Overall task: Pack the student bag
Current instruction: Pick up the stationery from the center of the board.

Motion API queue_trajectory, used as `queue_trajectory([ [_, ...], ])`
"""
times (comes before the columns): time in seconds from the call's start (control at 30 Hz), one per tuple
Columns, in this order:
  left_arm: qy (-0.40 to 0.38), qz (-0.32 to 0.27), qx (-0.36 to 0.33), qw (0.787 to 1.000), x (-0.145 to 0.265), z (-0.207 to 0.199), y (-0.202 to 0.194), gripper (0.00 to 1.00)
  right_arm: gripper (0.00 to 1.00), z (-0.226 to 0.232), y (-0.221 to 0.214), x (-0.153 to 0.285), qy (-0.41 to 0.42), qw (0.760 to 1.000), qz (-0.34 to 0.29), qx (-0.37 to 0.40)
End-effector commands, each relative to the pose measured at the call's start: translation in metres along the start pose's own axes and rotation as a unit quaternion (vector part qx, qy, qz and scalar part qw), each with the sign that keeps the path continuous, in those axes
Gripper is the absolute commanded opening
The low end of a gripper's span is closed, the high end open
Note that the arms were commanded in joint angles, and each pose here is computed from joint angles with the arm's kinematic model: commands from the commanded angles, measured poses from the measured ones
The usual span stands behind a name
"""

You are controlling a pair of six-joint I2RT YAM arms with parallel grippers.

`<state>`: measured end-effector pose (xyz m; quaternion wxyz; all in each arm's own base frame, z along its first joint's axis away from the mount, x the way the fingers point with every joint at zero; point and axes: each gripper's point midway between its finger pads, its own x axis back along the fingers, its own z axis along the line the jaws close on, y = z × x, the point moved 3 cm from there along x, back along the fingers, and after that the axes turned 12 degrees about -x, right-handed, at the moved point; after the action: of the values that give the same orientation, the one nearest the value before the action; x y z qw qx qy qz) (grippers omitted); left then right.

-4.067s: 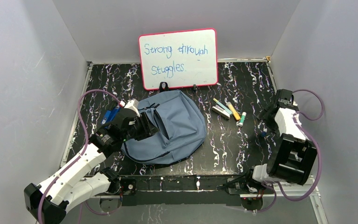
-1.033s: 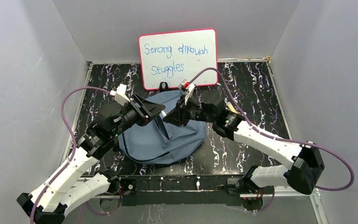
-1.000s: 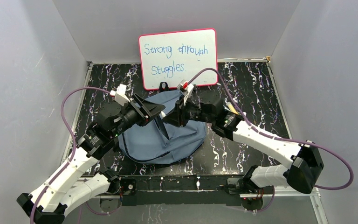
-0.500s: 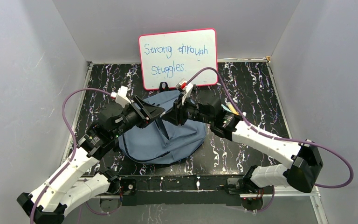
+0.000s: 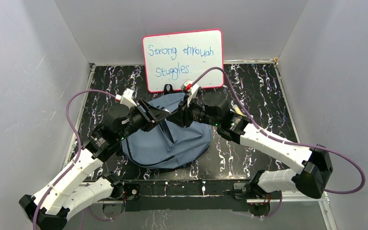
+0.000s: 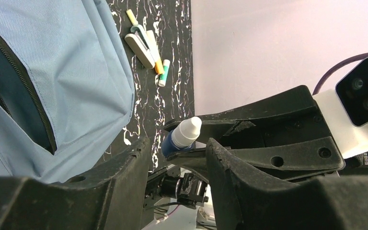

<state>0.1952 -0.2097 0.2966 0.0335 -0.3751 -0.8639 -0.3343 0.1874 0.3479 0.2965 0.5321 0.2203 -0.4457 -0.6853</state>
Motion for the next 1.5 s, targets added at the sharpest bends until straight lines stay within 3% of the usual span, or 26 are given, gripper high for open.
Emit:
queue_trajectory([
  [0.0,-0.003,-0.004,-0.008,1.000,0.000,-0.004,0.003,0.42,0.07,0.036,0.035,0.002,0.066,0.996,-0.046,0.033],
  [0.33,-0.006,0.000,-0.001,1.000,-0.002,-0.003,0.001,0.20,0.09,0.037,0.037,0.001,0.068,0.996,-0.051,0.037],
  [0.53,-0.009,-0.002,0.000,1.000,0.000,-0.003,0.001,0.00,0.18,0.033,0.036,0.001,0.059,0.996,-0.053,0.033],
  [0.83,0.010,-0.014,0.001,1.000,0.006,0.008,0.000,0.00,0.63,0.028,0.034,0.008,0.031,0.998,-0.056,0.009],
  [1.03,0.100,-0.039,-0.020,0.994,0.011,0.047,-0.002,0.00,0.73,0.005,0.019,0.011,-0.046,0.998,-0.030,-0.032],
  [1.13,0.151,-0.042,-0.038,0.987,0.018,0.069,-0.004,0.00,0.74,-0.020,0.005,0.005,-0.127,0.990,0.000,-0.060],
  [1.27,0.218,-0.044,-0.053,0.974,0.034,0.094,-0.007,0.00,0.76,-0.057,-0.023,-0.006,-0.266,0.959,0.076,-0.066],
  [1.47,0.251,-0.055,-0.055,0.965,0.054,0.111,-0.010,0.00,0.82,-0.078,-0.050,-0.032,-0.375,0.917,0.139,0.007],
])
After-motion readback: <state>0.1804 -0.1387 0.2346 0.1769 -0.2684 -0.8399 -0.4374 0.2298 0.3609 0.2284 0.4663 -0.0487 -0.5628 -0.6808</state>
